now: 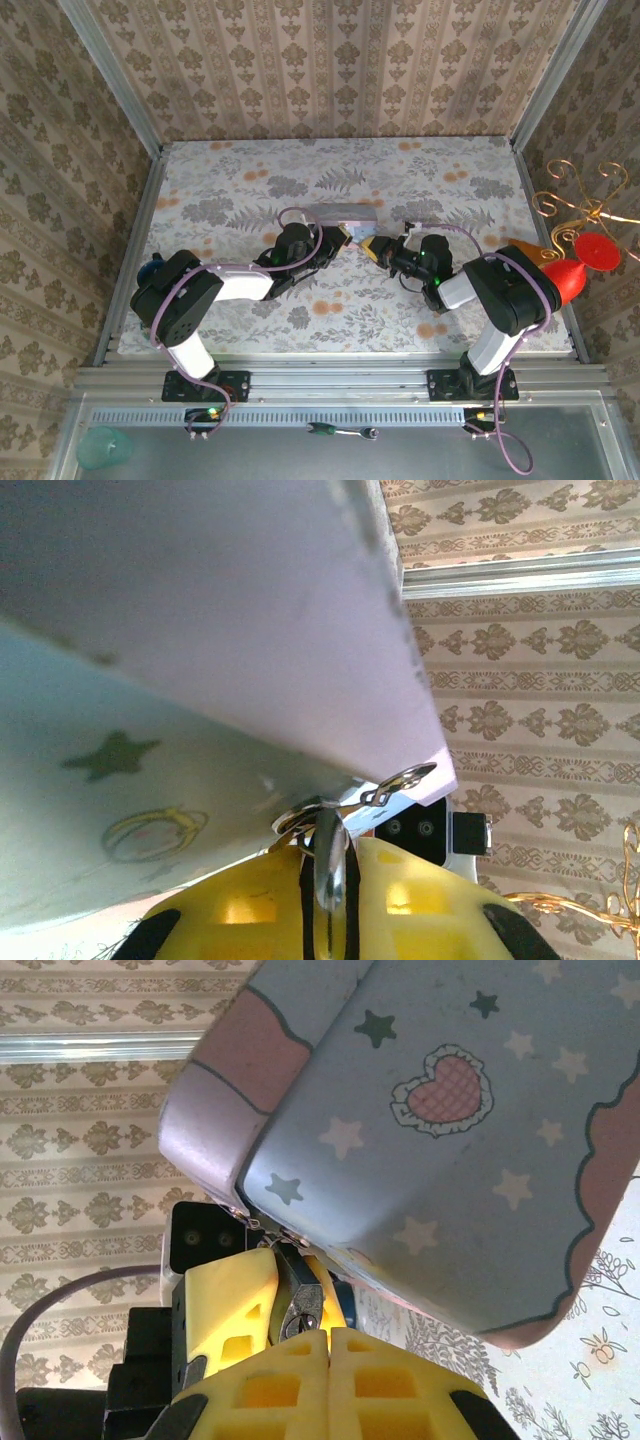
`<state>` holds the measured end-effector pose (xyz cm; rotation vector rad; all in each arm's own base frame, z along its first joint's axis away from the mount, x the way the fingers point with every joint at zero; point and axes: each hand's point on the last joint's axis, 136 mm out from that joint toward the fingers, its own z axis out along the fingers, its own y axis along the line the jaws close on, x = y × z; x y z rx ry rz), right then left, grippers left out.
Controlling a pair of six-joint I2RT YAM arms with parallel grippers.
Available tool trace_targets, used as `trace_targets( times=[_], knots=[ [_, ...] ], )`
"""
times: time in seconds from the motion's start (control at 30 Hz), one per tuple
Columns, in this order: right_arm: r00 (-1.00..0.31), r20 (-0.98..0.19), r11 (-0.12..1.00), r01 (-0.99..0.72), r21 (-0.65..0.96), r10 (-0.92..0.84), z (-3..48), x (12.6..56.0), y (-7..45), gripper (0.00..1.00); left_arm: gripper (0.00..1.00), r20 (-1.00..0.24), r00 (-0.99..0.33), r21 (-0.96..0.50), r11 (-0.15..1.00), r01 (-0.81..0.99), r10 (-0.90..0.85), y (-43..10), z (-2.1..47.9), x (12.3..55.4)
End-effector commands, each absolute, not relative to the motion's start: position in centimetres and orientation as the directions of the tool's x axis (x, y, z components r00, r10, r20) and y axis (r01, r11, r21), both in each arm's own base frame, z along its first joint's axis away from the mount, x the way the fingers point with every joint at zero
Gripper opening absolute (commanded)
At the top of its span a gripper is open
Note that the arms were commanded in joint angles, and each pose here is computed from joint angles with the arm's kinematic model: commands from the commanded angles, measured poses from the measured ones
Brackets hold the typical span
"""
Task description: Unlock the padlock with the key
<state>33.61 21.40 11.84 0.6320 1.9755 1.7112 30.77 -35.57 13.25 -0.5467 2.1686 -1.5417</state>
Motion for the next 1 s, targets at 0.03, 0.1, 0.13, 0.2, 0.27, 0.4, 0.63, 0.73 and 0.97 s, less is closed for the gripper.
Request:
trace_targets(
  times=[0.03, 0.1, 0.13, 0.2, 0.27, 0.4, 0.63, 0.73, 0.97],
  knots=[
    [-0.796, -0.063, 0.101, -0.003, 0.995, 0.602, 13.5, 34.4, 22.3, 0.00, 0.00, -0.108, -0.871, -0.976, 0.219, 0.000, -0.479, -37.7, 16.1, 29.3],
    [-0.796, -0.064, 0.100, -0.004, 0.995, 0.602, 13.6, 34.5, 22.4, 0.00, 0.00, -0.108, -0.872, -0.976, 0.220, 0.000, -0.477, -37.8, 16.0, 29.3],
    [-0.797, -0.065, 0.101, -0.005, 0.995, 0.601, 13.6, 34.5, 22.4, 0.00, 0.00, -0.109, -0.873, -0.975, 0.221, 0.001, -0.476, -37.8, 16.0, 29.3],
    [-0.799, -0.064, 0.101, -0.004, 0.995, 0.598, 13.5, 34.4, 22.7, 0.00, 0.00, -0.109, -0.873, -0.976, 0.219, 0.002, -0.476, -37.9, 16.1, 29.2],
    [-0.802, -0.064, 0.101, -0.004, 0.995, 0.595, 13.5, 34.4, 22.9, 0.00, 0.00, -0.109, -0.872, -0.976, 0.217, 0.004, -0.477, -37.9, 16.2, 29.2],
    [-0.806, -0.064, 0.102, -0.005, 0.995, 0.588, 13.4, 34.3, 23.4, 0.00, 0.00, -0.111, -0.871, -0.976, 0.218, 0.004, -0.478, -38.0, 16.1, 29.2],
    [-0.807, -0.065, 0.103, -0.005, 0.995, 0.587, 13.4, 34.2, 23.7, 0.00, 0.00, -0.108, -0.873, -0.977, 0.215, 0.004, -0.475, -38.2, 16.1, 29.2],
    [-0.807, -0.066, 0.102, -0.007, 0.995, 0.586, 13.5, 34.2, 23.7, 0.00, 0.00, -0.108, -0.871, -0.975, 0.220, -0.001, -0.480, -38.0, 15.9, 29.2],
    [-0.808, -0.068, 0.094, -0.016, 0.995, 0.586, 14.0, 34.3, 23.8, 0.00, 0.00, -0.109, -0.875, -0.975, 0.224, 0.000, -0.472, -38.3, 15.8, 29.0]
  ],
)
